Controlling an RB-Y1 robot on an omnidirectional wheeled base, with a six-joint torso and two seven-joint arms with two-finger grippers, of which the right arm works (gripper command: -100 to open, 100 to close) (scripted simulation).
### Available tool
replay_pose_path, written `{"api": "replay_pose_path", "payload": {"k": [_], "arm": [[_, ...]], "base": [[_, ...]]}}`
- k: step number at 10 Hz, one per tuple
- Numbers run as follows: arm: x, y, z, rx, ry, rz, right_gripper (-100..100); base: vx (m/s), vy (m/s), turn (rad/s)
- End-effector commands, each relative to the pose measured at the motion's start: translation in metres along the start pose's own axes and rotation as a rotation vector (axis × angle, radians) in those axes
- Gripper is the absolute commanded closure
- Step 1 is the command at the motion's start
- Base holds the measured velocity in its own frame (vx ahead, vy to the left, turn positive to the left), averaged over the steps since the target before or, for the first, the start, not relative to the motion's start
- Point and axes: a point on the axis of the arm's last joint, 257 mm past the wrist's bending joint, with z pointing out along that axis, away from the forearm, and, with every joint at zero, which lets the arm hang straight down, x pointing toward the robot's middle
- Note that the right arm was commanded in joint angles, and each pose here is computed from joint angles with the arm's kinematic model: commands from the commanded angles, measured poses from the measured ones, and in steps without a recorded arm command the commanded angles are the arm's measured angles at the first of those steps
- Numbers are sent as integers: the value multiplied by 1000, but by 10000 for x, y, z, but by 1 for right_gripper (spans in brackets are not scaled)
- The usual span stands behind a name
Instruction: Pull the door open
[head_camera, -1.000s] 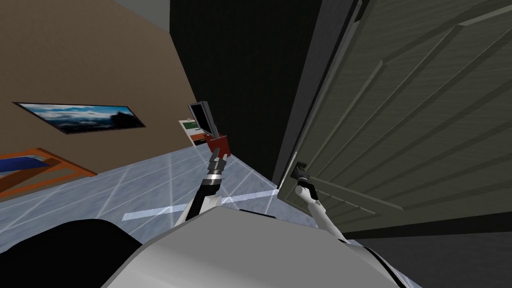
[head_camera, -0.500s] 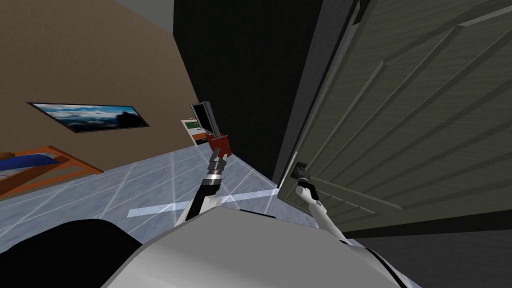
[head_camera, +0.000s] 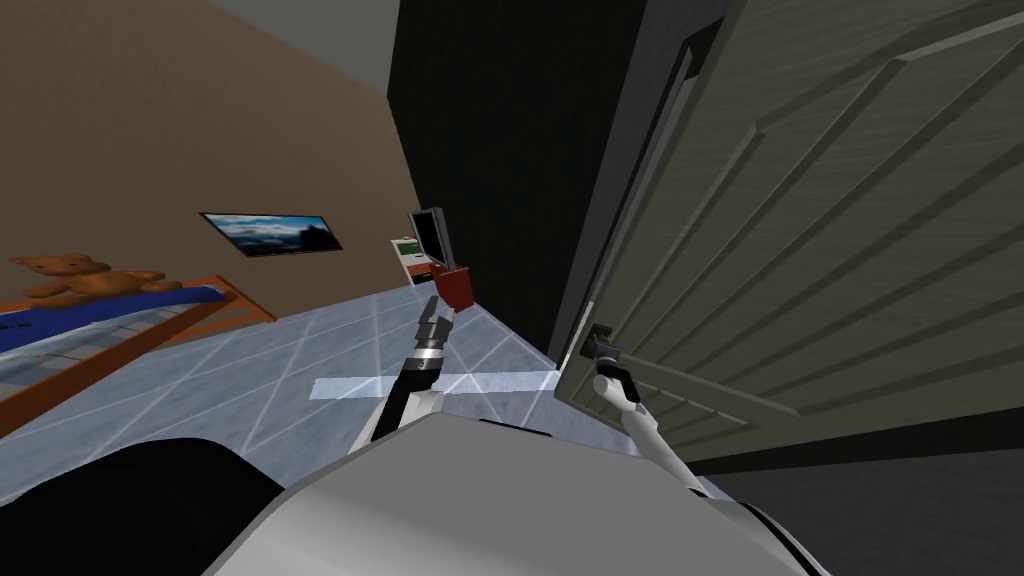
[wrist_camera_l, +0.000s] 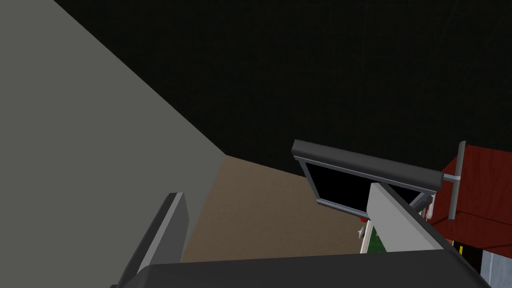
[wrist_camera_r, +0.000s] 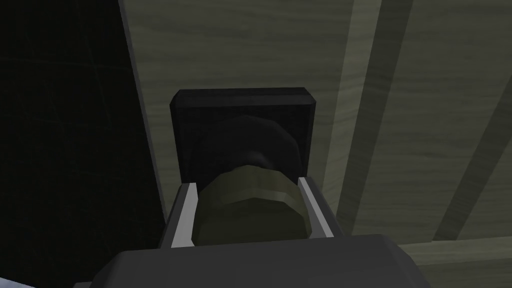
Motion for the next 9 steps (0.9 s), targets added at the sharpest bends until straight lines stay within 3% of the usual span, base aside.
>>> {"api": "replay_pose_path", "payload": {"k": [1,4,5,9], "arm": [[27,-39,-9,22,6,9,100],[30,-76,-36,52,5,17,100],[0,-66,-38,45,-3,14,100],[5,-197,-96,102,-1,15,100]], "base": [[-266,-81,186],[-253,-90,163],[-115,-36,52],[-210,-64,116]]}}
